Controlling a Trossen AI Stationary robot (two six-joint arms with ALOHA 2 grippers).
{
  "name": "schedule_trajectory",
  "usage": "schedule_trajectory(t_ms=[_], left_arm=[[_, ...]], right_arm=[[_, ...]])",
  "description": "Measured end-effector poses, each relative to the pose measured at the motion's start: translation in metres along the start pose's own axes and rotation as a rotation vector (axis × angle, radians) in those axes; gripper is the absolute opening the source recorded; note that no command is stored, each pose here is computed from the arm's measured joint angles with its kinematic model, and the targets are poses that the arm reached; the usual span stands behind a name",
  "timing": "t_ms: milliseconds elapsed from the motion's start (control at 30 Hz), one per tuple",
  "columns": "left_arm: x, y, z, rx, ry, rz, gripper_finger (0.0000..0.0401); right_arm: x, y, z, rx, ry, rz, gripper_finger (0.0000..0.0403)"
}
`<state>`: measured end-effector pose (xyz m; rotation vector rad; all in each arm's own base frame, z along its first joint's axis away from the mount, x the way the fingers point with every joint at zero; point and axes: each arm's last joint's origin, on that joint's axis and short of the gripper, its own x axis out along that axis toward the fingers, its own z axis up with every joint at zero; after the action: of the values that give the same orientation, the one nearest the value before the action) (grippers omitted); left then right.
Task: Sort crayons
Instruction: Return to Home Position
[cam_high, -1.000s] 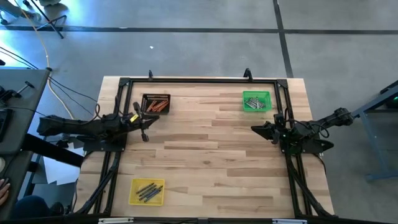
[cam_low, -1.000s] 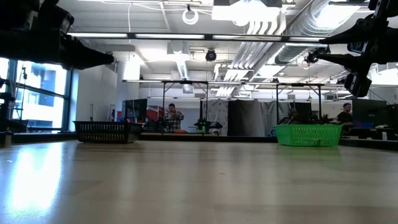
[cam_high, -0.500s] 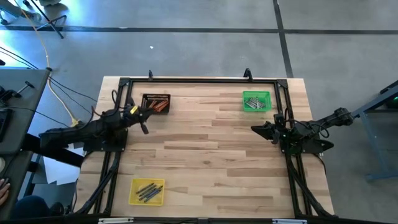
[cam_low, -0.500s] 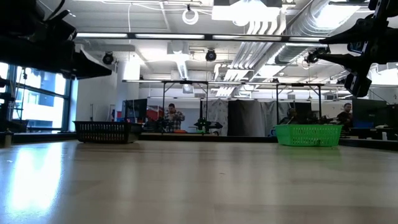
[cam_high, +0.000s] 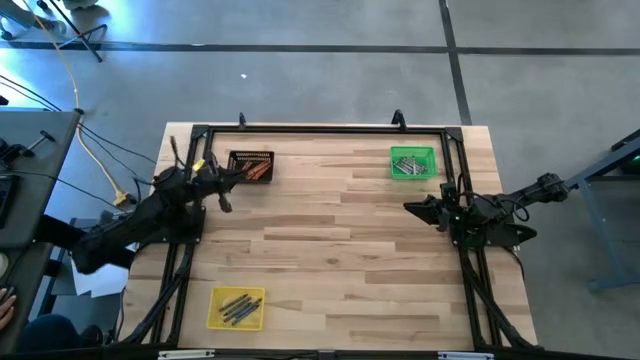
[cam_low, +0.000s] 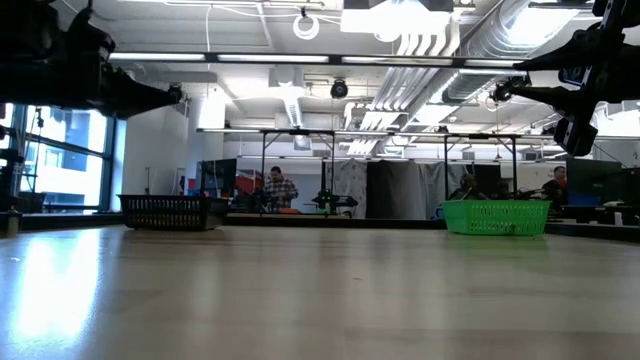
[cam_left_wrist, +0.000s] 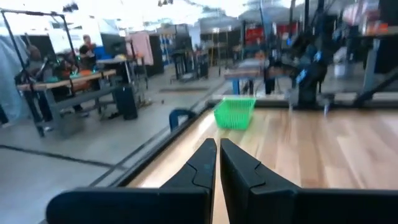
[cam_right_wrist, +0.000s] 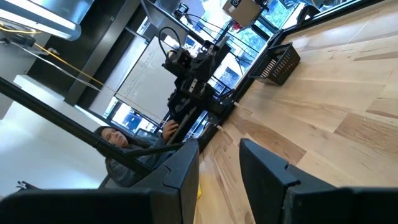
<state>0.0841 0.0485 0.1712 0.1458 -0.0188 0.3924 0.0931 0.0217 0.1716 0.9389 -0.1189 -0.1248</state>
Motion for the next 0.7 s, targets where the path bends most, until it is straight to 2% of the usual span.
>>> schedule_trajectory(t_ms=[233, 467, 700], left_arm=[[-0.0026, 0.0092, 0.0008, -0.109, -0.015, 0.031, 0.0010], [-0.0020, 0.0085, 0.0003, -0.128, -0.010, 0.023, 0.0010], [-0.0017, 0.0081, 0.0001, -0.256, -0.008, 0.018, 0.0010]], right_arm=[[0.0000, 0.0000, 0.0000, 0.000, 0.000, 0.000, 0.0110], [0.0000, 0.0000, 0.0000, 0.000, 0.000, 0.000, 0.0110], [0.0000, 0.0000, 0.0000, 0.000, 0.000, 0.000, 0.0110]])
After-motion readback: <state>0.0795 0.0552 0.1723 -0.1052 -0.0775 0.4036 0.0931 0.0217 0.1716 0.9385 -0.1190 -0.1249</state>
